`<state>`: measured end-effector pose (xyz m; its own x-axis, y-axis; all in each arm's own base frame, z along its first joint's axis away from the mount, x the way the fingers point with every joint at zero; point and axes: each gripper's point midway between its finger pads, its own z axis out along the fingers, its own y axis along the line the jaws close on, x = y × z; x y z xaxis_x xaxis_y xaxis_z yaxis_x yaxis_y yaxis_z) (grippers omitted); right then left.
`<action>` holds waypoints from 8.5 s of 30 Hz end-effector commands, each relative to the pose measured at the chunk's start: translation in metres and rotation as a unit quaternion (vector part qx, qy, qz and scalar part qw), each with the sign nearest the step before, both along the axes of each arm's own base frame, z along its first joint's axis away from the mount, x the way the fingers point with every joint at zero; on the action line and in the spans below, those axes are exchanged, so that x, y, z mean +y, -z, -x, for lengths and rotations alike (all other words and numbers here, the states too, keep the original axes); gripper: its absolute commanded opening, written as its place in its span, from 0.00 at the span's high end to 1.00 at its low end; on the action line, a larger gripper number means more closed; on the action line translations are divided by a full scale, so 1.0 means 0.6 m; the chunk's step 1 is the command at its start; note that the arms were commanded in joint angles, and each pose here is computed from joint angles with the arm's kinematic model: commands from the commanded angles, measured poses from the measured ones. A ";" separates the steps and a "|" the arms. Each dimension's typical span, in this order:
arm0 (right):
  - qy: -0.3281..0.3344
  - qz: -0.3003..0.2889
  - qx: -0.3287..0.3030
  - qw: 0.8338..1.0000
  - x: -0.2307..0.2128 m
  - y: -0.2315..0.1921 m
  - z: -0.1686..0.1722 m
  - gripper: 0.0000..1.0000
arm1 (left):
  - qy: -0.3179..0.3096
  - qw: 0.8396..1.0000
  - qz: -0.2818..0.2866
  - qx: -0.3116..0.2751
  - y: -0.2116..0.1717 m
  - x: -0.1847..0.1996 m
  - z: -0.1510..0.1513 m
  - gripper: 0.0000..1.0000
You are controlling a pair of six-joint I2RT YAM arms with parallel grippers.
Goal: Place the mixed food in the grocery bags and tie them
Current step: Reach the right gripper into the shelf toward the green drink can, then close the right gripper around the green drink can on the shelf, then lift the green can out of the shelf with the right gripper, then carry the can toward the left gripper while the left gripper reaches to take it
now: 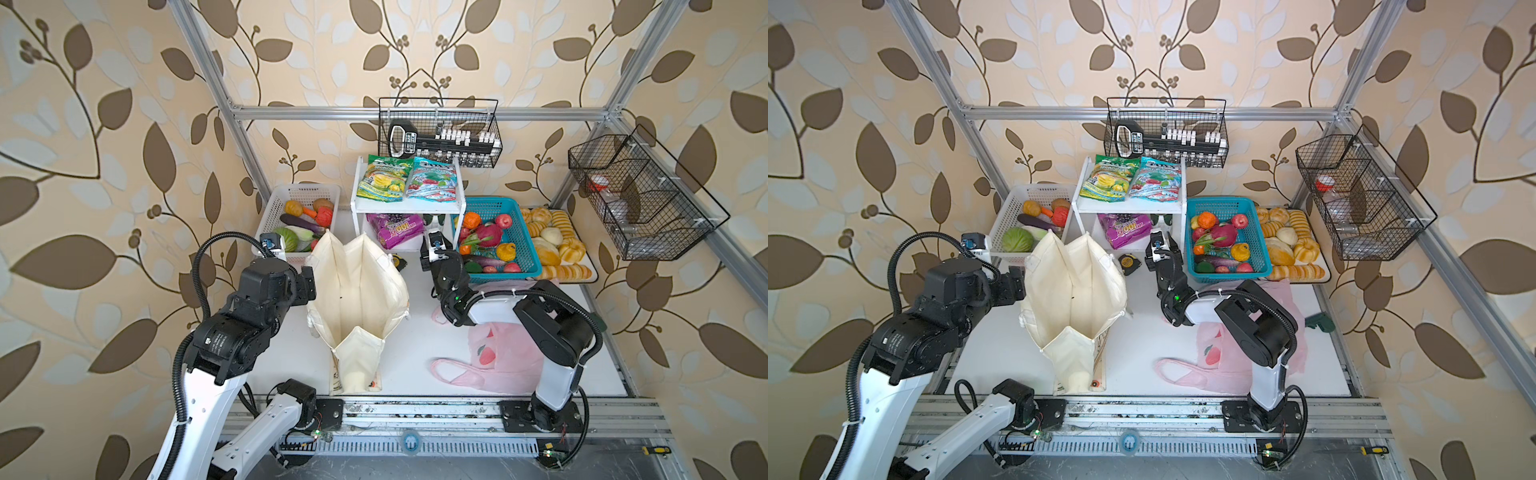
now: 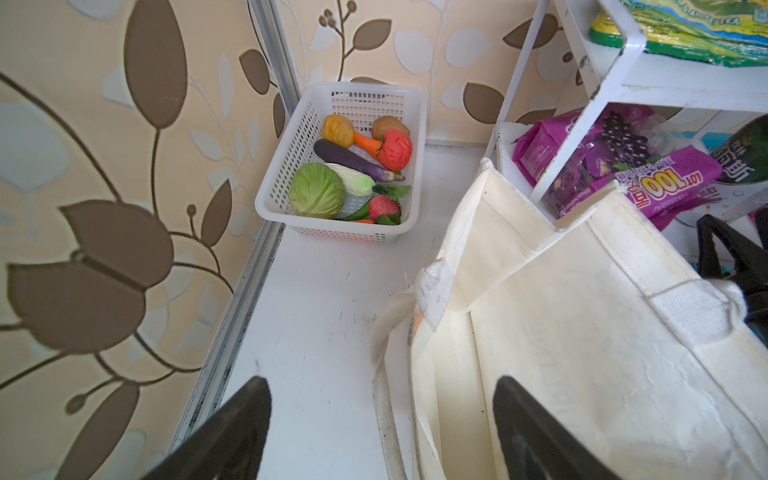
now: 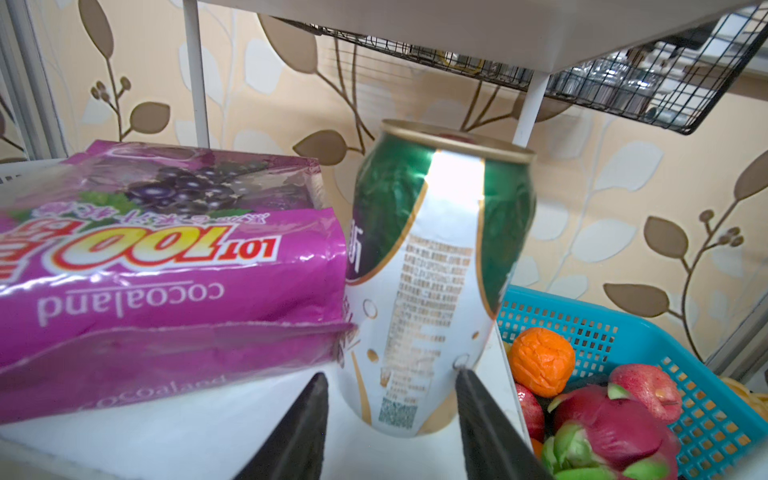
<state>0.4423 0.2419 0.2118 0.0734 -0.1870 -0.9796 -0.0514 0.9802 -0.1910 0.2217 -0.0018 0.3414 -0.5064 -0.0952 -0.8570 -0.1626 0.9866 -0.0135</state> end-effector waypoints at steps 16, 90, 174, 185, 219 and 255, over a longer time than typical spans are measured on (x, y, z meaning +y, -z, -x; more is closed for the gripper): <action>-0.015 -0.039 -0.055 0.998 -0.007 -0.082 -0.003 0.33 | -0.005 1.000 0.006 -0.030 -0.026 0.007 0.006 0.14; 0.028 -0.085 -0.033 0.995 -0.025 -0.100 -0.008 0.48 | 0.019 1.000 0.003 -0.005 -0.005 -0.008 -0.001 0.14; -0.060 -0.079 0.011 0.995 -0.017 -0.038 0.008 0.50 | 0.025 1.000 0.010 -0.013 -0.018 -0.012 0.000 0.14; -0.153 -0.072 0.021 0.985 0.003 -0.062 0.063 0.54 | 0.095 0.993 0.039 -0.061 -0.082 -0.045 0.021 0.13; -0.559 0.006 0.048 0.828 0.146 -0.260 0.385 0.59 | 0.419 0.884 0.202 0.049 -0.137 -0.324 0.009 0.01; -0.583 0.005 0.042 0.812 0.164 -0.330 0.402 0.59 | 0.486 0.862 0.093 0.113 -0.065 -0.413 0.030 0.15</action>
<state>0.2071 0.3428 0.3533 0.0117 -0.1685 -0.9856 -0.9671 0.2484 -0.0540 0.2068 -0.2555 0.3789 -0.5944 0.3195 -0.7380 0.7128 0.6343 -0.2994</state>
